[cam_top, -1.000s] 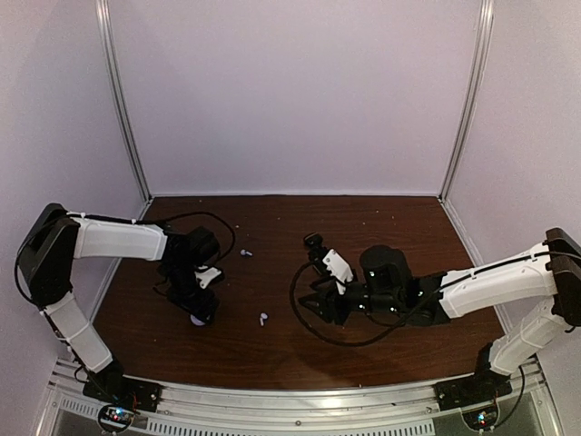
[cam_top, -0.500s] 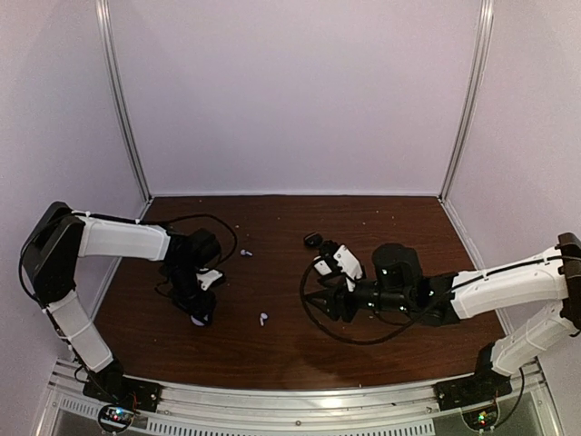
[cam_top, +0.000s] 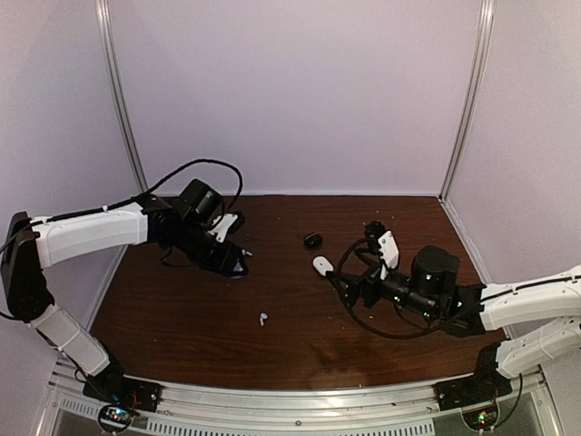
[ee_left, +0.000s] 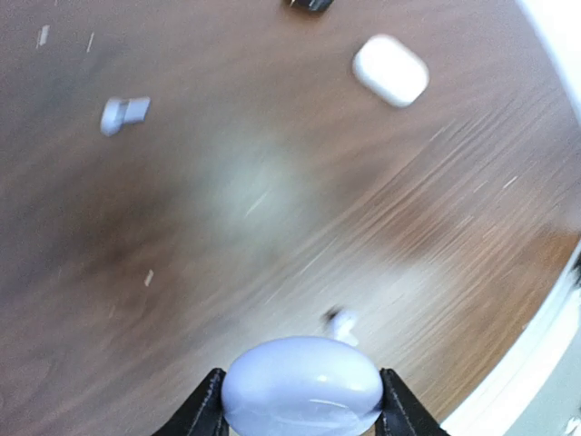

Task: Insert the wireless bluetooth earbuds into the charging case
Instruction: Pick up the charging case from the center of the board, then pass from the left arm to the right, then pass from the right arm to the left

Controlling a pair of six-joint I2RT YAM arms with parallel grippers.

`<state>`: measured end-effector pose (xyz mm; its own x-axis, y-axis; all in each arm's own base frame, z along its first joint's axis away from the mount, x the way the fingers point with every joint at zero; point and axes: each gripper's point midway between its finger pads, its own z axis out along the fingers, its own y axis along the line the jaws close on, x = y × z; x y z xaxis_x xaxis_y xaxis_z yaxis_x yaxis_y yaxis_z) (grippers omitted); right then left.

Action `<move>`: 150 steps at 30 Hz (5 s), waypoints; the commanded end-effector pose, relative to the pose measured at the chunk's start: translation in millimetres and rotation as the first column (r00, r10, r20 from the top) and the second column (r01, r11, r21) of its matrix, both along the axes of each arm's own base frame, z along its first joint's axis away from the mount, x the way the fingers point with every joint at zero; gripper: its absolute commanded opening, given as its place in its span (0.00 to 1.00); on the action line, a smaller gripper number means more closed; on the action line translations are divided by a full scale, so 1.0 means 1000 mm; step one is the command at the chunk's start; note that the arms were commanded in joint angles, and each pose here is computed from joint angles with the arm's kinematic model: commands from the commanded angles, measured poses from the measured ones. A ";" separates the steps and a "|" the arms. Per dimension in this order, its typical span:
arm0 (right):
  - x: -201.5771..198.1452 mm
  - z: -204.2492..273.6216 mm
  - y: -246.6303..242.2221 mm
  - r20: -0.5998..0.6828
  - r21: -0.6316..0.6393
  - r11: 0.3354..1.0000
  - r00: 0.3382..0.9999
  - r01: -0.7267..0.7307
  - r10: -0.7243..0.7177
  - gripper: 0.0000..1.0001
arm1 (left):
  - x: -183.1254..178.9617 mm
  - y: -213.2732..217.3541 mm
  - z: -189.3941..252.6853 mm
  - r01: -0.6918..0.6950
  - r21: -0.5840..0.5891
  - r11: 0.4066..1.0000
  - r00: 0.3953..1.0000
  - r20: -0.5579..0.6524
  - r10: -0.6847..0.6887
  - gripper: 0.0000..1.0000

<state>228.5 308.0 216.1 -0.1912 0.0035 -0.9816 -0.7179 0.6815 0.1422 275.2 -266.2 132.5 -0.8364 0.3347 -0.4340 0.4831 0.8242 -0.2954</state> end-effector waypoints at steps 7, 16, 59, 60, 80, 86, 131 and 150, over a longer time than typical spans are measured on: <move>0.004 0.030 0.002 0.033 0.192 0.981 0.999 -0.010 0.004 0.98 | 0.016 -0.128 0.115 0.066 -0.406 0.911 0.980 0.196 0.016 0.25; 0.014 0.031 0.013 0.032 0.184 0.981 0.997 0.058 -0.065 0.91 | 0.011 -0.165 0.142 0.044 -0.558 0.829 0.981 0.183 0.071 0.24; 0.032 0.053 0.034 0.224 0.268 0.921 0.911 0.283 -0.345 0.45 | -0.016 -0.197 0.140 0.067 -0.650 0.757 0.988 0.147 0.039 0.24; 0.032 0.053 0.035 0.227 0.269 0.922 0.912 0.278 -0.341 0.43 | -0.016 -0.197 0.138 0.066 -0.649 0.758 0.989 0.145 0.038 0.24; 0.031 0.057 0.034 0.233 0.281 0.920 0.910 0.274 -0.343 0.07 | -0.021 -0.200 0.146 0.130 -0.641 0.756 0.980 0.201 0.002 0.49; 0.017 0.060 0.028 0.261 0.280 0.938 0.924 0.204 -0.279 0.04 | -0.021 -0.178 0.175 0.190 -0.593 0.782 0.945 0.326 0.018 0.82; -0.106 0.099 0.039 0.281 0.198 0.811 0.824 -0.551 0.491 0.03 | -0.151 -0.168 0.197 0.872 -0.164 0.462 0.382 0.818 -0.430 0.14; -0.099 0.065 0.050 0.136 -0.006 0.843 0.835 -0.537 0.533 0.42 | -0.152 -0.171 0.180 0.884 -0.099 0.457 0.375 0.733 -0.568 0.03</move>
